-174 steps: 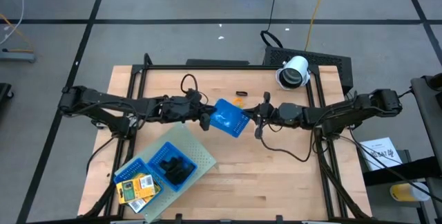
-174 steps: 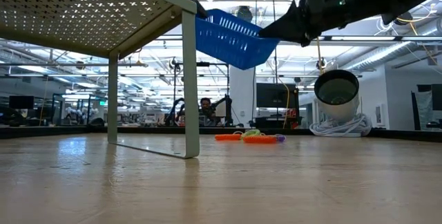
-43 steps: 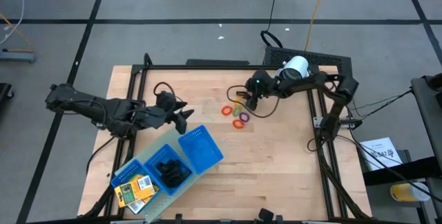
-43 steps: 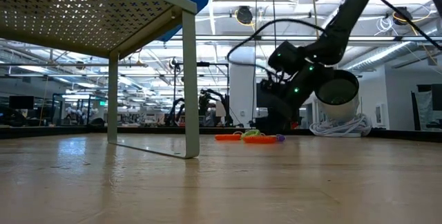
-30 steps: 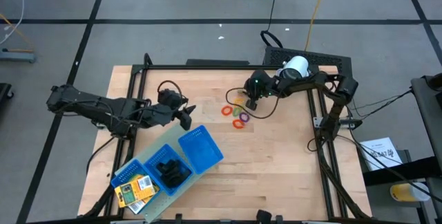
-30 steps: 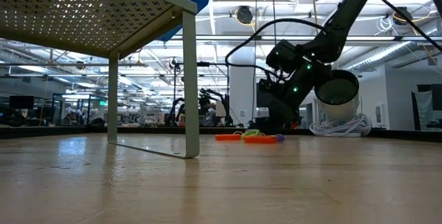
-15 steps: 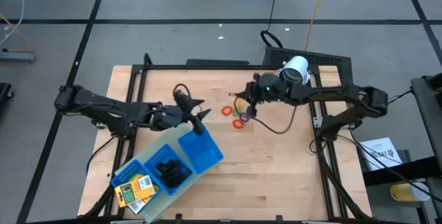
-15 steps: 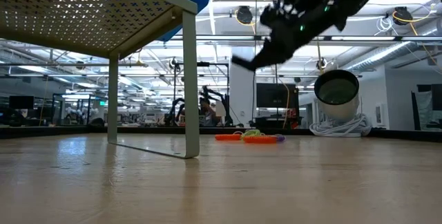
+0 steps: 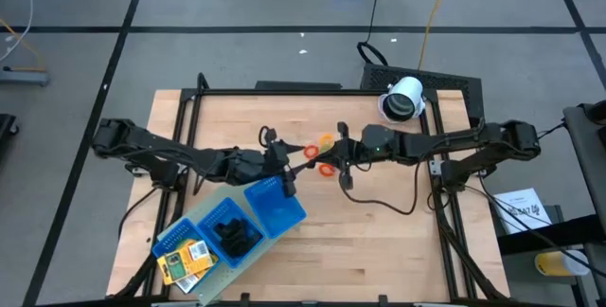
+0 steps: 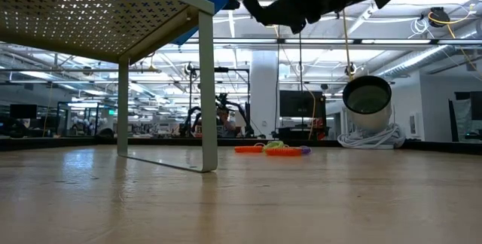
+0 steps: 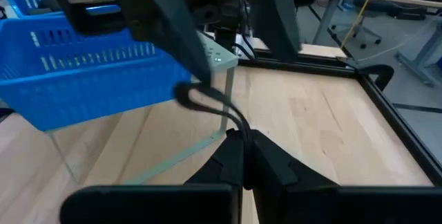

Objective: Pick & Place Office Desk Supplies
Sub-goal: Put the black rubber band into the center blue basket on the shelf, then put the orange spring rubber band into the top blue basket on the shelf

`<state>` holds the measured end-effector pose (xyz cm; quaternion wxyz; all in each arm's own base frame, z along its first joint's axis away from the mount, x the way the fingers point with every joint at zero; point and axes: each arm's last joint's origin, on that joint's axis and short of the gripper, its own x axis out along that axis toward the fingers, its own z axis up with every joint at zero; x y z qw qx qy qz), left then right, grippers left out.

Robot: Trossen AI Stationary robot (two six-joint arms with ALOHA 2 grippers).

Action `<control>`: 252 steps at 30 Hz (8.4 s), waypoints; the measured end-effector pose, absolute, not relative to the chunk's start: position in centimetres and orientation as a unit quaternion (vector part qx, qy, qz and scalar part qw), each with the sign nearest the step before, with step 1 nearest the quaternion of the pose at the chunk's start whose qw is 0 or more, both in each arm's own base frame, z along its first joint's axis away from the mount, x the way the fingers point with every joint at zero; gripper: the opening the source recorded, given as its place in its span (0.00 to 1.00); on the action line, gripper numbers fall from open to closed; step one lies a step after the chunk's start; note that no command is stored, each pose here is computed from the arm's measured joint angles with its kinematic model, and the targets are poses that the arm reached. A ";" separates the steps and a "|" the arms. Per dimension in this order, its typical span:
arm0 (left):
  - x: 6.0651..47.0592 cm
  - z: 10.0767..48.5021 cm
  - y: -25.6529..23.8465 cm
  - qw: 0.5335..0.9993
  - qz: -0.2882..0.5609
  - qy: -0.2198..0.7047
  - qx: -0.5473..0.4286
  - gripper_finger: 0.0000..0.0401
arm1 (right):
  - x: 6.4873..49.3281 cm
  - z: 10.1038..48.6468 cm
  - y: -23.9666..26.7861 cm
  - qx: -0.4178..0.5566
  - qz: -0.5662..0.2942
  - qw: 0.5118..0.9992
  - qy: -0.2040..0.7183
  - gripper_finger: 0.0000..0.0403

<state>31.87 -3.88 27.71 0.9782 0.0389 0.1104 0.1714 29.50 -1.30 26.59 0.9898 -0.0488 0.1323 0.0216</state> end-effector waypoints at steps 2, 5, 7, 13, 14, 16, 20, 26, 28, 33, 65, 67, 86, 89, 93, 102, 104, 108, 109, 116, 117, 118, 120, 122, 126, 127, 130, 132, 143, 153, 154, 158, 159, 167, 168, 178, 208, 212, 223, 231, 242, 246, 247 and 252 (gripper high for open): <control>32.1 27.6 -4.0 0.981 0.160 0.106 0.035 0.53 | 29.5 26.6 -1.3 -0.049 0.022 0.990 0.130 0.01; 32.1 27.6 -4.1 0.983 0.143 0.107 0.033 0.53 | 29.5 26.6 -1.5 -0.049 0.018 0.990 0.132 0.01; 32.1 27.6 -4.3 0.985 0.130 0.105 0.031 0.53 | 29.5 26.5 -1.7 -0.048 0.014 0.989 0.136 0.01; 32.1 27.6 -4.7 0.988 0.114 0.104 0.031 0.53 | 29.4 26.5 -1.9 -0.047 0.010 0.989 0.137 0.01; 32.1 27.6 -4.7 0.987 0.114 0.104 0.033 0.53 | 29.5 26.5 -1.9 -0.047 0.010 0.990 0.135 0.01; 32.1 27.6 -4.6 0.987 0.119 0.104 0.033 0.53 | 29.5 26.6 -1.8 -0.048 0.012 0.990 0.131 0.01; 32.1 27.6 -4.5 0.985 0.133 0.105 0.035 0.53 | 29.5 26.7 -1.3 -0.049 0.021 0.990 0.127 0.01; 32.1 27.6 -4.4 0.984 0.137 0.106 0.037 0.49 | 29.5 26.7 -0.9 -0.050 0.028 0.990 0.127 0.01; 32.1 27.6 -4.5 0.984 0.136 0.107 0.037 0.42 | 29.5 26.7 -0.9 -0.050 0.028 0.990 0.127 0.01; 32.1 27.5 -4.5 0.986 0.119 0.110 0.036 0.16 | 29.5 26.7 -0.9 -0.050 0.028 0.990 0.127 0.01; 15.9 32.8 -9.5 0.901 -0.109 0.322 -0.271 0.06 | 26.2 27.2 -0.8 -0.021 0.022 0.981 0.194 0.45; 15.1 32.8 -10.1 0.892 -0.109 0.333 -0.285 0.05 | 26.2 27.1 -0.8 -0.021 0.022 0.982 0.189 0.44; 14.2 32.9 -11.1 0.895 -0.062 0.306 -0.318 0.33 | 26.0 26.0 -0.8 -0.023 0.022 0.982 0.187 0.43; 14.2 32.9 -11.0 0.900 -0.065 0.305 -0.305 0.35 | 25.9 25.9 -0.8 -0.024 0.022 0.981 0.191 0.44; 14.3 32.9 -10.9 0.915 -0.052 0.286 -0.281 0.36 | 25.8 25.7 -0.8 -0.024 0.022 0.978 0.204 0.44; 14.6 33.3 -9.9 0.956 0.086 0.185 -0.209 0.36 | 24.9 22.9 -1.3 -0.037 -0.051 0.951 0.301 0.43; 14.6 33.4 -9.7 0.959 0.120 0.163 -0.196 0.36 | 24.7 21.6 -1.3 -0.031 -0.065 0.952 0.297 0.43; 14.6 33.5 -9.3 0.962 0.176 0.127 -0.168 0.36 | 24.5 19.0 -1.4 -0.025 -0.066 0.959 0.273 0.44; 14.7 33.5 -9.3 0.961 0.187 0.122 -0.162 0.36 | 24.7 18.4 -1.3 -0.027 -0.064 0.961 0.268 0.45; 16.5 32.7 -8.8 0.953 0.218 0.138 -0.160 0.37 | 26.7 15.4 -1.0 -0.032 -0.053 0.953 0.297 0.49; 16.9 32.5 -8.7 0.951 0.222 0.142 -0.161 0.38 | 27.1 15.0 -1.0 -0.033 -0.053 0.950 0.307 0.49; 17.2 32.3 -8.6 0.949 0.227 0.148 -0.161 0.39 | 27.4 14.6 -1.1 -0.033 -0.054 0.947 0.314 0.50; 18.0 31.8 -8.3 0.945 0.241 0.157 -0.156 0.42 | 28.0 14.0 -1.2 -0.028 -0.041 0.944 0.325 0.52; 18.6 31.4 -8.0 0.940 0.258 0.163 -0.151 0.46 | 28.4 13.3 -1.2 -0.019 -0.020 0.942 0.336 0.52; 19.7 30.6 -7.5 0.933 0.273 0.182 -0.147 0.52 | 28.8 11.7 -1.5 -0.015 -0.015 0.931 0.364 0.50; 20.0 30.4 -7.4 0.932 0.274 0.188 -0.147 0.53 | 28.9 11.3 -1.7 -0.014 -0.017 0.929 0.370 0.49; 20.8 29.9 -6.9 0.927 0.277 0.208 -0.147 0.55 | 29.1 10.5 -2.2 -0.016 -0.022 0.926 0.376 0.45; 21.1 29.6 -6.7 0.924 0.279 0.216 -0.150 0.55 | 29.2 9.9 -2.5 -0.014 -0.027 0.923 0.383 0.41; 22.0 29.6 -5.7 0.922 0.275 0.216 -0.164 0.52 | 29.1 9.5 -3.9 -0.008 -0.046 0.920 0.388 0.04; 23.1 31.3 -6.1 0.953 0.233 0.153 -0.116 0.53 | 29.1 13.7 -3.8 -0.028 -0.050 0.953 0.298 0.01; 23.2 31.5 -6.1 0.956 0.230 0.146 -0.111 0.53 | 29.0 14.5 -3.8 -0.029 -0.049 0.957 0.283 0.01; 23.4 32.1 -6.2 0.963 0.219 0.124 -0.093 0.53 | 28.3 17.9 -3.6 -0.038 -0.050 0.973 0.221 0.01; 23.5 32.2 -6.2 0.965 0.218 0.118 -0.089 0.53 | 28.1 18.8 -3.5 -0.042 -0.049 0.977 0.203 0.01; 25.7 32.3 -5.7 0.972 0.213 0.087 -0.036 0.53 | 26.4 24.3 -1.8 -0.056 -0.025 0.996 0.070 0.01; 26.2 32.1 -5.6 0.973 0.212 0.086 -0.024 0.53 | 26.3 24.8 -1.5 -0.056 -0.013 0.997 0.056 0.01; 31.4 29.0 -5.4 0.979 0.146 0.083 0.118 0.53 | 26.1 25.9 0.0 -0.058 0.036 0.998 0.002 0.01; 33.8 26.7 -4.9 0.987 0.070 0.068 0.125 0.06 | 26.2 26.2 0.4 -0.045 0.089 0.995 -0.014 0.01; 33.6 27.0 -5.4 0.990 0.055 0.063 0.115 0.10 | 26.2 26.1 0.4 -0.047 0.088 0.995 -0.012 0.04; 29.2 31.2 -7.8 0.994 -0.012 0.047 0.098 0.04 | 25.9 26.4 -0.2 -0.046 0.076 0.996 -0.012 0.20; 26.2 30.8 -9.2 0.986 -0.049 0.150 0.051 0.08 | 25.9 26.0 -0.2 -0.044 0.077 0.996 0.011 0.22; 24.9 29.1 -9.8 0.966 -0.031 0.250 -0.061 0.16 | 25.9 26.0 -0.2 -0.044 0.077 0.996 0.011 0.21; 24.8 29.0 -10.0 0.963 -0.029 0.257 -0.078 0.25 | 25.9 26.0 -0.2 -0.044 0.077 0.996 0.011 0.23; 24.7 28.9 -10.1 0.962 -0.029 0.262 -0.076 0.28 | 25.9 26.0 -0.2 -0.044 0.077 0.996 0.011 0.23; 24.6 28.7 -10.0 0.959 -0.030 0.275 -0.060 0.39 | 25.9 25.9 -0.2 -0.044 0.077 0.996 0.012 0.25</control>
